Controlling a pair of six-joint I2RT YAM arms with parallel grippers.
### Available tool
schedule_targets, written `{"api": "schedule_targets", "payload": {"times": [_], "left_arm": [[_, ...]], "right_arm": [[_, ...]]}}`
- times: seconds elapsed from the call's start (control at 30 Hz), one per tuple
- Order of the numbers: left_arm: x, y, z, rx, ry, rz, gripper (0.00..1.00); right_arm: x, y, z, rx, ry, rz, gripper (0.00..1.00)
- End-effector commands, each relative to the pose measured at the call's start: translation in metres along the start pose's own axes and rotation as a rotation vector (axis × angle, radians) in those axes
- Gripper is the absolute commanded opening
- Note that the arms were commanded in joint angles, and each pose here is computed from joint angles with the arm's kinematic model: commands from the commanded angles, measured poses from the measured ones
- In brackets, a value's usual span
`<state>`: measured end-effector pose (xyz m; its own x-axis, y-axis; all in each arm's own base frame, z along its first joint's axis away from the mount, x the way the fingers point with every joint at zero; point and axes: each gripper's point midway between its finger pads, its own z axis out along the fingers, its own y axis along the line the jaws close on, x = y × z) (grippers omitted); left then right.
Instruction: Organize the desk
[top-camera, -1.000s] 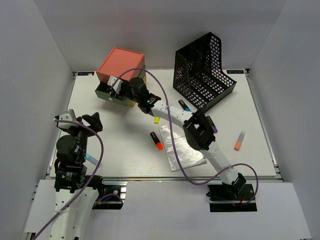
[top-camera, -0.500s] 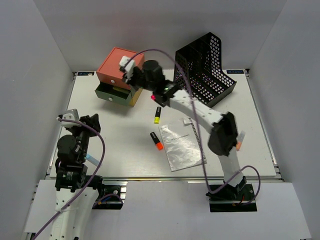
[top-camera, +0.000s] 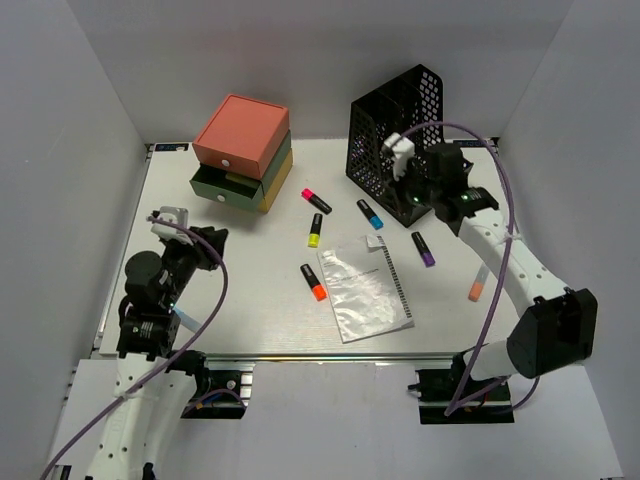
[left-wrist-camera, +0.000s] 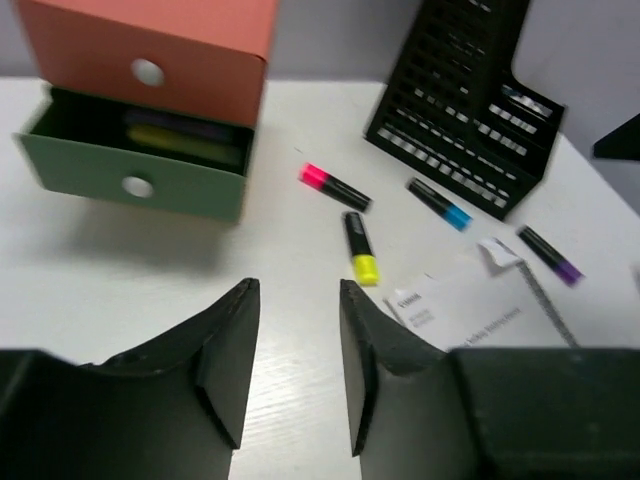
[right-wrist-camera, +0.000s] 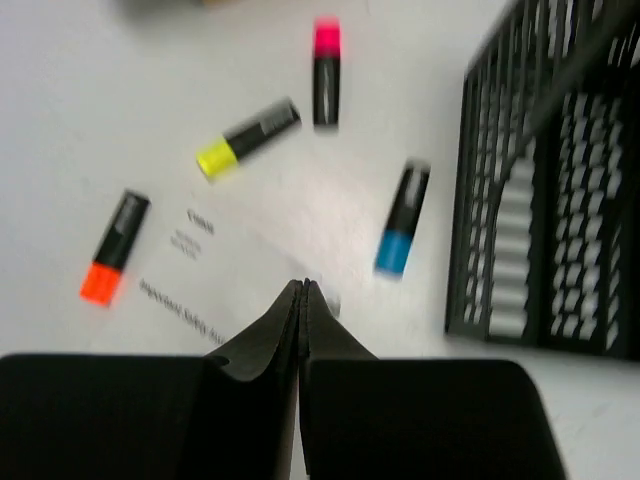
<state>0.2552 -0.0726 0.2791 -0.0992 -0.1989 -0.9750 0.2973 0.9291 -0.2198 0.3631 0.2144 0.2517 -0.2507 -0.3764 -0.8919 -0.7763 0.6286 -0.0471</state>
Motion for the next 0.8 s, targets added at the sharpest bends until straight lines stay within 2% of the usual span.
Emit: {"api": "schedule_targets", "payload": {"times": [0.0,0.07,0.23,0.27,0.3,0.37,0.4,0.43,0.47,0.6,0.7,0.77], "left_arm": [[0.016,-0.023,0.008,0.146,0.074,-0.001,0.49],[0.021,-0.022,0.011,0.148,0.097,-0.008,0.57],[0.032,-0.018,0.017,0.136,0.137,-0.023,0.66],[0.033,-0.017,0.018,0.133,0.141,-0.026,0.67],[0.034,-0.017,0.018,0.131,0.144,-0.028,0.72],[0.036,-0.016,0.018,0.126,0.152,-0.034,0.75],[0.037,-0.016,0.019,0.125,0.156,-0.037,0.75],[0.036,-0.016,0.018,0.122,0.153,-0.037,0.75],[0.036,-0.015,0.019,0.119,0.154,-0.037,0.75],[0.036,-0.015,0.019,0.121,0.153,-0.037,0.76],[0.038,-0.016,0.019,0.124,0.158,-0.039,0.76],[0.038,-0.017,0.019,0.131,0.158,-0.037,0.76]], "right_arm": [[0.043,0.004,-0.025,-0.011,0.075,0.132,0.00],[0.064,-0.012,-0.039,0.073,0.075,0.211,0.00],[0.086,-0.036,-0.074,0.294,0.050,0.331,0.00],[0.099,-0.038,-0.077,0.331,0.072,0.363,0.03],[0.105,-0.044,-0.083,0.372,0.078,0.387,0.08],[0.120,-0.050,-0.094,0.450,0.109,0.461,0.31],[0.126,-0.054,-0.098,0.483,0.119,0.488,0.34],[0.132,-0.056,-0.099,0.508,0.136,0.520,0.47],[0.143,-0.058,-0.104,0.551,0.164,0.583,0.53],[0.175,-0.076,-0.114,0.713,0.274,0.729,0.65],[0.198,-0.093,-0.128,0.875,0.365,0.777,0.77],[0.209,-0.097,-0.135,0.939,0.403,0.782,0.80]]}}
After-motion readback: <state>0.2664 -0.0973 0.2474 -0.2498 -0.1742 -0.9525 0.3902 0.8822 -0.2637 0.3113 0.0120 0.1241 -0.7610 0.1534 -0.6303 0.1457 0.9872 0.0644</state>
